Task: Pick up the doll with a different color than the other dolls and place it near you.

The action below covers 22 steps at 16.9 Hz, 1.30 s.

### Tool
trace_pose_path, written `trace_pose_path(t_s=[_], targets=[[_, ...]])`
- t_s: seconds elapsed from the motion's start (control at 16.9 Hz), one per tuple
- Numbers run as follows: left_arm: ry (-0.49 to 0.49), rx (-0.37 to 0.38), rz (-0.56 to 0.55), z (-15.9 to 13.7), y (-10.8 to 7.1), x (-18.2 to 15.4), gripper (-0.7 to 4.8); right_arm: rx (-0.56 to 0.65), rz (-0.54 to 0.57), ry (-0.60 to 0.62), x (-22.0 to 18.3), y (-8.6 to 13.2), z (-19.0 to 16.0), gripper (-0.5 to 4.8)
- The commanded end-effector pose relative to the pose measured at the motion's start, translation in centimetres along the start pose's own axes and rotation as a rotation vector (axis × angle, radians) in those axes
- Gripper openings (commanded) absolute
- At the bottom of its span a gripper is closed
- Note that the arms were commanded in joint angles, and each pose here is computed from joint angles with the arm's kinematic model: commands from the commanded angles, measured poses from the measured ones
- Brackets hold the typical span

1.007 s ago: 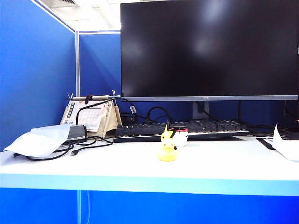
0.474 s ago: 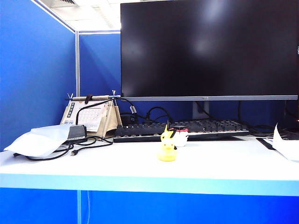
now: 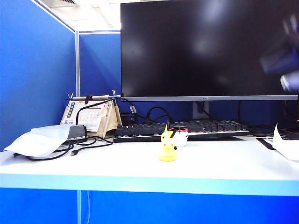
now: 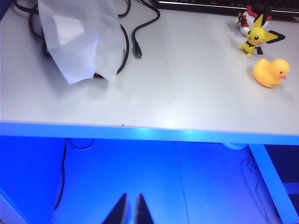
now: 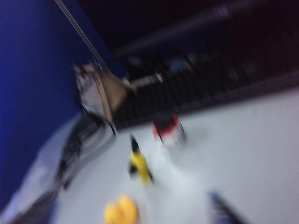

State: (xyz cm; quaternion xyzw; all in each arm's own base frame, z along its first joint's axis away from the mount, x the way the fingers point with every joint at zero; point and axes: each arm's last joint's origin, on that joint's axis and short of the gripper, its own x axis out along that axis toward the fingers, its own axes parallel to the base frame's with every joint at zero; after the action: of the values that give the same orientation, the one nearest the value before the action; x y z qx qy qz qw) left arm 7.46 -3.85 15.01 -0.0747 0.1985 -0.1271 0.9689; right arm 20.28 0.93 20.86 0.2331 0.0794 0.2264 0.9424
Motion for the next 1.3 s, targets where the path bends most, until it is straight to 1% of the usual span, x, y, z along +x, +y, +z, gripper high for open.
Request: trace_pose_path(t_s=[0.06, 0.18, 0.3, 0.47, 0.65, 0.83, 0.89, 1.07, 1.18, 1.3], targets=[[-0.004, 0.000, 0.003, 0.0, 0.0, 0.0, 0.30, -0.035, 0.039, -0.051, 1.5, 1.4, 4.3, 4.79], [-0.004, 0.000, 0.004, 0.0, 0.0, 0.0, 0.30, -0.046, 0.056, -0.063, 2.9, 1.8, 6.6, 4.79], [-0.004, 0.000, 0.004, 0.0, 0.0, 0.0, 0.30, -0.039, 0.102, -0.023, 4.9, 2.0, 6.9, 4.79], [-0.004, 0.000, 0.003, 0.0, 0.0, 0.0, 0.30, -0.014, 0.146, 0.115, 9.0, 1.7, 4.9, 4.79], [-0.004, 0.000, 0.003, 0.0, 0.0, 0.0, 0.30, -0.048, 0.124, 0.219, 12.1, 0.5, 3.3, 4.79], [-0.004, 0.000, 0.004, 0.0, 0.0, 0.0, 0.30, -0.030, 0.106, 0.250, 15.7, -0.8, 3.8, 4.79], [-0.004, 0.000, 0.004, 0.0, 0.0, 0.0, 0.30, -0.024, 0.109, 0.268, 17.1, -0.8, 4.0, 4.79], [-0.004, 0.000, 0.004, 0.0, 0.0, 0.0, 0.30, -0.025, 0.134, 0.292, 19.6, -0.4, 3.7, 4.79], [-0.004, 0.000, 0.003, 0.0, 0.0, 0.0, 0.30, -0.023, 0.161, 0.322, 22.1, 0.1, 2.6, 4.79], [-0.004, 0.000, 0.004, 0.0, 0.0, 0.0, 0.30, -0.010, 0.147, 0.367, 23.6, -0.1, 1.6, 4.79]])
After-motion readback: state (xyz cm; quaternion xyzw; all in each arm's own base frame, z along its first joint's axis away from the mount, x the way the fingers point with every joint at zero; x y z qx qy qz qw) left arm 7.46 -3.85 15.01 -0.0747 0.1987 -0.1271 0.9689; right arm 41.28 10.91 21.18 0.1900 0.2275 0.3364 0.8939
